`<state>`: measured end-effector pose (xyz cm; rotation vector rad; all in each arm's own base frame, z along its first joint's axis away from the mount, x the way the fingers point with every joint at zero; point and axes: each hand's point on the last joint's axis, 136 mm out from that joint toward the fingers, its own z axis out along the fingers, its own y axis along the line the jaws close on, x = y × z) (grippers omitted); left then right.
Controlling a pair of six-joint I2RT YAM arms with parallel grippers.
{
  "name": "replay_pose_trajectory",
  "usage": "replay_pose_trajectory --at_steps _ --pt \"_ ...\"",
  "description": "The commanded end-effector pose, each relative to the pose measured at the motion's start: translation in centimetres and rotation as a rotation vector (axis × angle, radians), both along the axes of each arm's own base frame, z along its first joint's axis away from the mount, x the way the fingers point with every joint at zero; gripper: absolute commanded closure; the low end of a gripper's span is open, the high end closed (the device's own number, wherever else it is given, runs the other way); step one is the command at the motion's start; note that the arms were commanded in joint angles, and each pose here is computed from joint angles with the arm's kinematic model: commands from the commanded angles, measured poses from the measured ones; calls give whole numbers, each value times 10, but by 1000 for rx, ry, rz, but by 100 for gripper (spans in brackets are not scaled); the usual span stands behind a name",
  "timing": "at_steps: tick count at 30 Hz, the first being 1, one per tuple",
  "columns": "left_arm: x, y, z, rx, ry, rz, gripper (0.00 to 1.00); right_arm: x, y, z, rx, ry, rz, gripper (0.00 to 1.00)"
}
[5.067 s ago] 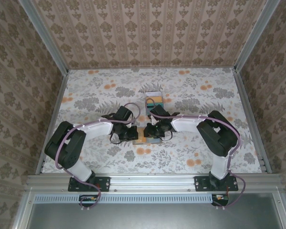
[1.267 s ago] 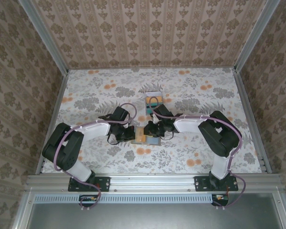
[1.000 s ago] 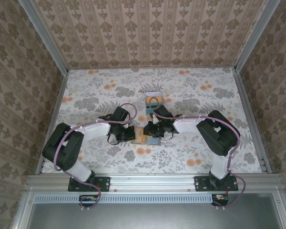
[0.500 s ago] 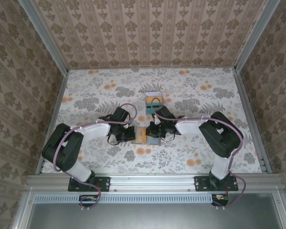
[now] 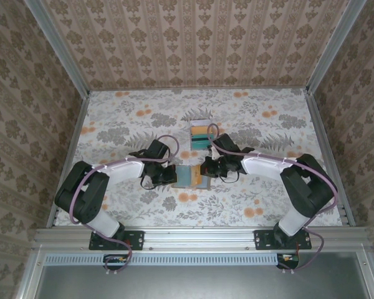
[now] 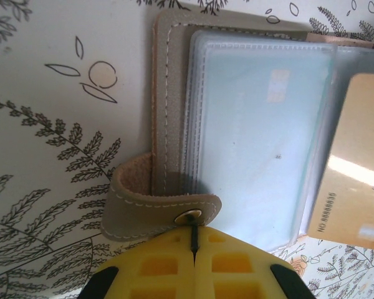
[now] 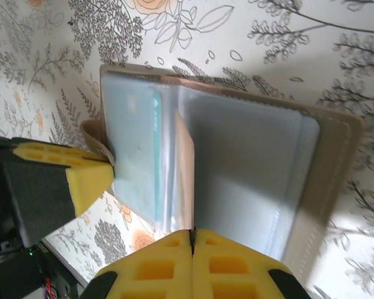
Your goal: Take the credit cards out of the card holder
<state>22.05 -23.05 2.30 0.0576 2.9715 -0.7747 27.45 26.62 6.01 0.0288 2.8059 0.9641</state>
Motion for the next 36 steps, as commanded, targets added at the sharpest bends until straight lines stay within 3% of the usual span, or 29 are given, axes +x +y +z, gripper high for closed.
replay_pose_trajectory --at_steps 1,8,9,12,15,19,21,23,27,36 --pt "-5 10 0 47 26 13 100 -4 -18 12 -61 -13 21 100" --pt "8 4 18 20 -20 5 100 3 -30 60 -150 -128 131 100" --pt "10 3 22 15 -28 6 96 5 -32 69 -175 -149 156 100" --pt "17 3 32 6 -58 18 75 17 -39 93 -267 -232 233 100" --pt "25 6 46 3 -104 29 64 32 -47 110 -375 -317 316 100" --pt "34 9 65 -25 -157 49 40 58 -52 124 -507 -466 423 100" --pt "39 14 75 -26 -189 67 17 73 -51 132 -557 -562 492 100" --pt "42 20 82 -23 -217 85 1 87 -47 140 -595 -663 553 100" --pt "48 30 93 -26 -257 120 0 108 -34 147 -664 -821 704 100" --pt "49 51 106 -21 -305 183 0 156 -19 119 -985 -922 987 100"
